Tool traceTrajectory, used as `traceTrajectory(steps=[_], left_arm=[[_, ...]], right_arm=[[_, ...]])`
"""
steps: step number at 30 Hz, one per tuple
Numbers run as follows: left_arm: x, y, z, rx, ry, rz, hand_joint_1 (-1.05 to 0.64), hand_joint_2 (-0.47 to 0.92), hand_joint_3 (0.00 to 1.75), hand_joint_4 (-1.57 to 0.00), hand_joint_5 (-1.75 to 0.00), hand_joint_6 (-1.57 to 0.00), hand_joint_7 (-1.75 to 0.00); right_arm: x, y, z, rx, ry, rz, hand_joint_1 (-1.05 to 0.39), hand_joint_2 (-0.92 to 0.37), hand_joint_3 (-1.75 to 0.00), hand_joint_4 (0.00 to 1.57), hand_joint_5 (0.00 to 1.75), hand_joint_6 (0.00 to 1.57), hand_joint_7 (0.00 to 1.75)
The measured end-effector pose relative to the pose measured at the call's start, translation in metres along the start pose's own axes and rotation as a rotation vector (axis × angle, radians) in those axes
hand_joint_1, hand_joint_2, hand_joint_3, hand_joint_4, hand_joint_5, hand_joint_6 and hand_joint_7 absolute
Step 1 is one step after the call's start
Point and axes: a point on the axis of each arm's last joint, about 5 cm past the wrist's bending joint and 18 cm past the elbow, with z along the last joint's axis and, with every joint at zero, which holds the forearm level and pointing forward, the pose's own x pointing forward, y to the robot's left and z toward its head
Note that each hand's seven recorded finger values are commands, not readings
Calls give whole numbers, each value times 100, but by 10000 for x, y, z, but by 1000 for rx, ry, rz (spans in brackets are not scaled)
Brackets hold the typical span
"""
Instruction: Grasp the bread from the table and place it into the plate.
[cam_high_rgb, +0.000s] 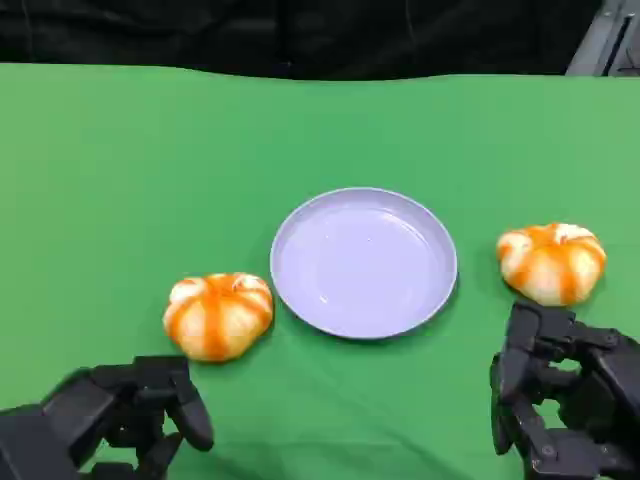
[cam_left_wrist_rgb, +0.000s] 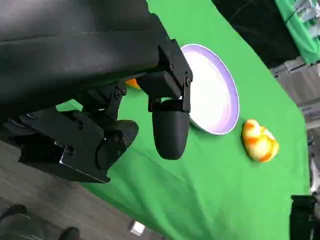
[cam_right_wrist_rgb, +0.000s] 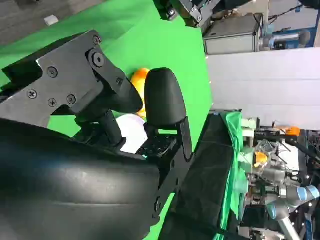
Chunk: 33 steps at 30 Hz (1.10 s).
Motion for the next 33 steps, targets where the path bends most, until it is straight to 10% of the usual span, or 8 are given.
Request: traceTrajectory(steps=[28,32,33], left_arm=[[0,1,-10,3,5,-1,14,72,94,-74,-159,-79,-124],[-2,7,-5,25,8,-7,15,71,91,-75,-147,-80,-110],[-4,11,-3,34,10,-11,-2,79,61,-57,-110,-69,-79]], right_arm=[[0,0,0,0,0,0,-4,-55,-131,86,175,69,167],[0,0,0,0,0,0,-3,-54,-131,86,175,69,167],[0,0,1,0,0,-1,-3,-54,-131,86,175,69,167]])
